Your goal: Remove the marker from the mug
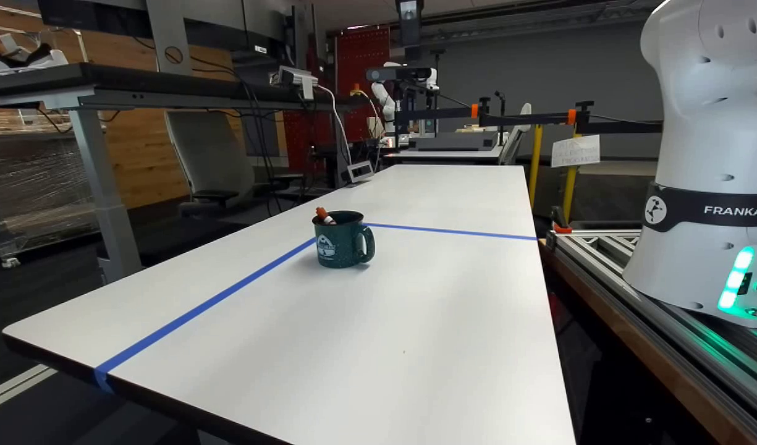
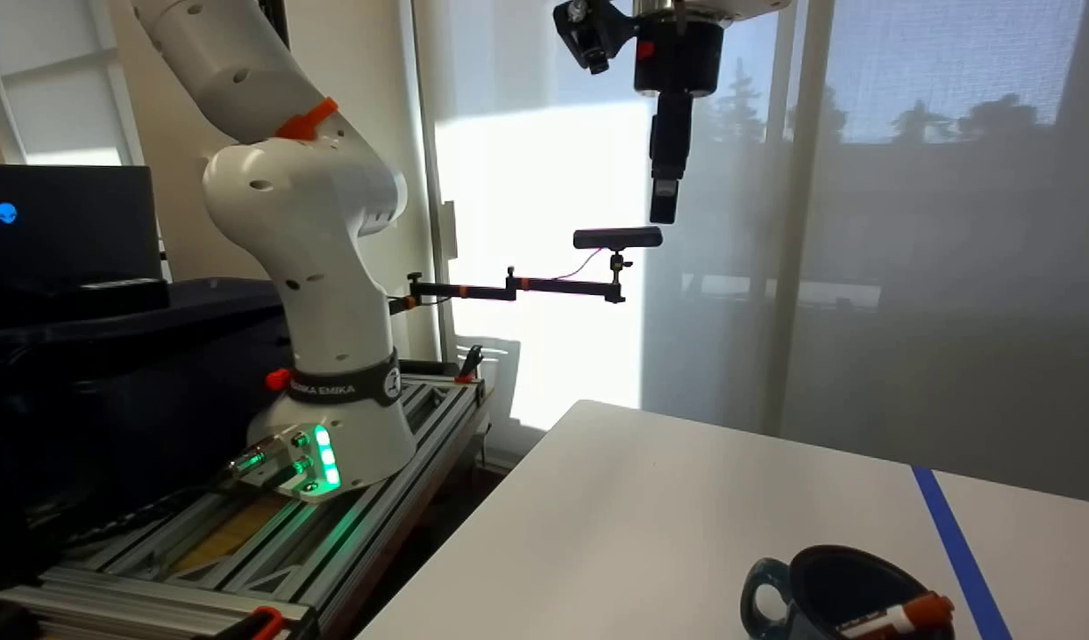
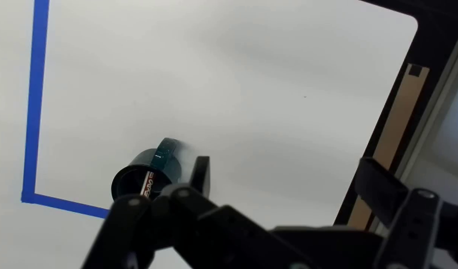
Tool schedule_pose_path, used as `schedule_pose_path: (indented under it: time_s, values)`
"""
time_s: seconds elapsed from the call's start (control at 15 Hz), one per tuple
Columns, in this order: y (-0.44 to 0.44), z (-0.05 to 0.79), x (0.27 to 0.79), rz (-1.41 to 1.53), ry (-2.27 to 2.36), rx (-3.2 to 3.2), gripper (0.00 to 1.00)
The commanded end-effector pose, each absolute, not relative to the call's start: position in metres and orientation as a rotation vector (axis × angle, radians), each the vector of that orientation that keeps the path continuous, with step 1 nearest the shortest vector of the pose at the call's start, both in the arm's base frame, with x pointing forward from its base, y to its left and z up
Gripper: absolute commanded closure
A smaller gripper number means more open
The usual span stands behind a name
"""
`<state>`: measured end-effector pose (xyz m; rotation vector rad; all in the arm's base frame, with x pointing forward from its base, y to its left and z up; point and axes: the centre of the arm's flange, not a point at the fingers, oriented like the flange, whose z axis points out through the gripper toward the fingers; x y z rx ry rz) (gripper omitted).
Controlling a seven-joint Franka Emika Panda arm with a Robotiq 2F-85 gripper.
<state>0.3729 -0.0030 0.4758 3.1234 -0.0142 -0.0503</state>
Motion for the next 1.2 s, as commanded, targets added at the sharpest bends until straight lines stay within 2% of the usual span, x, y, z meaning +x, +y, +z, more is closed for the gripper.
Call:
schedule_pose_path:
  time_s: [0.0, 0.47, 1.13]
  values:
    - [-0.003, 0.476, 0.373, -0.05, -0.014, 3.123, 0.0]
    - [-0.003, 0.476, 0.373, -0.05, -0.014, 3.123, 0.0]
    - [-0.089, 0.402, 0.414, -0.067, -0.314, 3.083, 0.0]
